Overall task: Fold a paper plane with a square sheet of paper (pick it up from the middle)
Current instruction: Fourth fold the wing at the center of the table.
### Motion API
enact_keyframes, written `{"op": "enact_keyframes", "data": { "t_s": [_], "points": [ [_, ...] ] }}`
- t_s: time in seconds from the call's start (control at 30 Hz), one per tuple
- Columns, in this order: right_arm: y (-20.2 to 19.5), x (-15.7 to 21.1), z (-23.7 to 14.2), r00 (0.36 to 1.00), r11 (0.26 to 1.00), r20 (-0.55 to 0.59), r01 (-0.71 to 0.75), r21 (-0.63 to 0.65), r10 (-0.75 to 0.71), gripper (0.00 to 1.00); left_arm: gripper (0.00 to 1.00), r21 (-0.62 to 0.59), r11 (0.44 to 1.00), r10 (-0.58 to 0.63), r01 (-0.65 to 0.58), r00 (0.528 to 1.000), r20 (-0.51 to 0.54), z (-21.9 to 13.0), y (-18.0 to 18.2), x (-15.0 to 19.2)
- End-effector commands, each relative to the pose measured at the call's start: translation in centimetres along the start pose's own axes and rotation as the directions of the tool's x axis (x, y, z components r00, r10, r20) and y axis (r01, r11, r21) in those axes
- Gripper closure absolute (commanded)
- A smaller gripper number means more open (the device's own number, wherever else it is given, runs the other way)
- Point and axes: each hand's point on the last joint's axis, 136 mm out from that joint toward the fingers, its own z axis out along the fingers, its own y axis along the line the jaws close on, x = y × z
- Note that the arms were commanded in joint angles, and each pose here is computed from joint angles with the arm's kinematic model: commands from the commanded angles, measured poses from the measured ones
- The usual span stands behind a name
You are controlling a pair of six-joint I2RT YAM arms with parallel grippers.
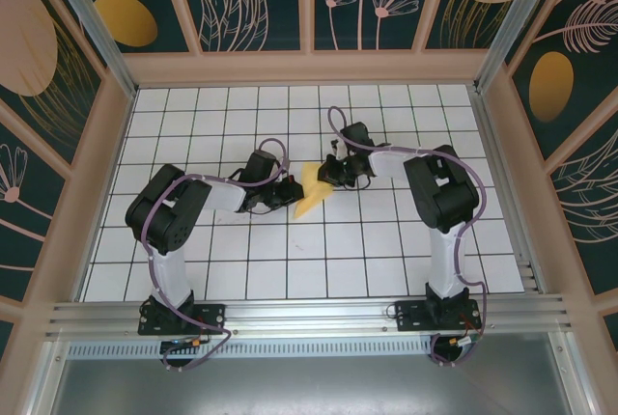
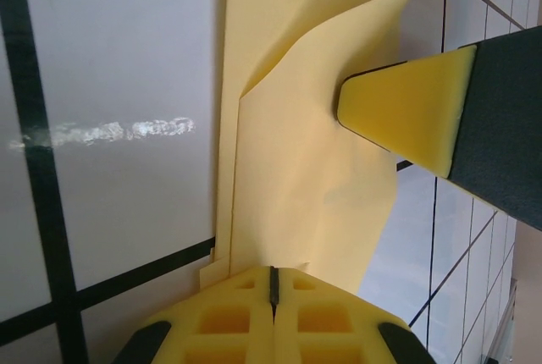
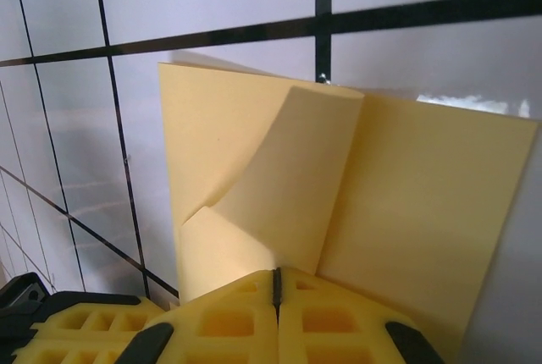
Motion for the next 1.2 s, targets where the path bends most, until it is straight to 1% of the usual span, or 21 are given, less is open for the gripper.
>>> {"op": "enact_keyframes", "data": {
  "t_s": [0.0, 0.2, 0.4, 0.6, 0.77, 1.07, 1.17],
  "points": [
    [-0.7, -2.7, -0.5, 0.998, 0.999, 0.062, 0.022, 0.032, -0.024, 0.96, 1.0, -0.131, 0.991, -0.033, 0.028, 0.999, -0.039, 0.5, 3.6, 1.5],
    [0.5, -3.2, -0.7, 0.996, 0.998, 0.06, 0.059, 0.001, -0.059, 0.96, 1.0, -0.133, 0.991, -0.031, 0.025, 0.999, -0.041, 0.5, 3.6, 1.5],
    [1.5, -2.2, -0.2, 0.994, 0.994, 0.027, 0.103, -0.033, -0.102, 0.95, 1.0, -0.133, 0.991, -0.031, 0.026, 0.999, -0.038, 0.5, 3.5, 1.3],
    [0.3, -1.7, 1.0, 0.996, 0.996, -0.002, 0.088, -0.007, -0.088, 0.96, 1.0, -0.137, 0.99, -0.031, 0.025, 0.999, -0.041, 0.5, 3.6, 1.5],
    [-1.6, -3.0, 1.0, 0.998, 0.998, 0.012, 0.057, 0.031, -0.057, 0.96, 1.0, -0.141, 0.99, -0.033, 0.026, 0.998, -0.047, 0.5, 3.8, 1.7],
    [-4.7, -7.6, -0.5, 0.994, 0.993, 0.113, -0.016, 0.114, 0.003, 0.96, 1.0, -0.139, 0.99, -0.032, 0.025, 0.998, -0.049, 0.4, 3.8, 1.8],
    [-4.4, -9.2, -1.6, 0.989, 0.992, 0.149, -0.015, 0.121, -0.003, 0.97, 1.0, -0.137, 0.99, -0.031, 0.024, 0.998, -0.048, 0.4, 3.8, 1.8]
  ]
}}
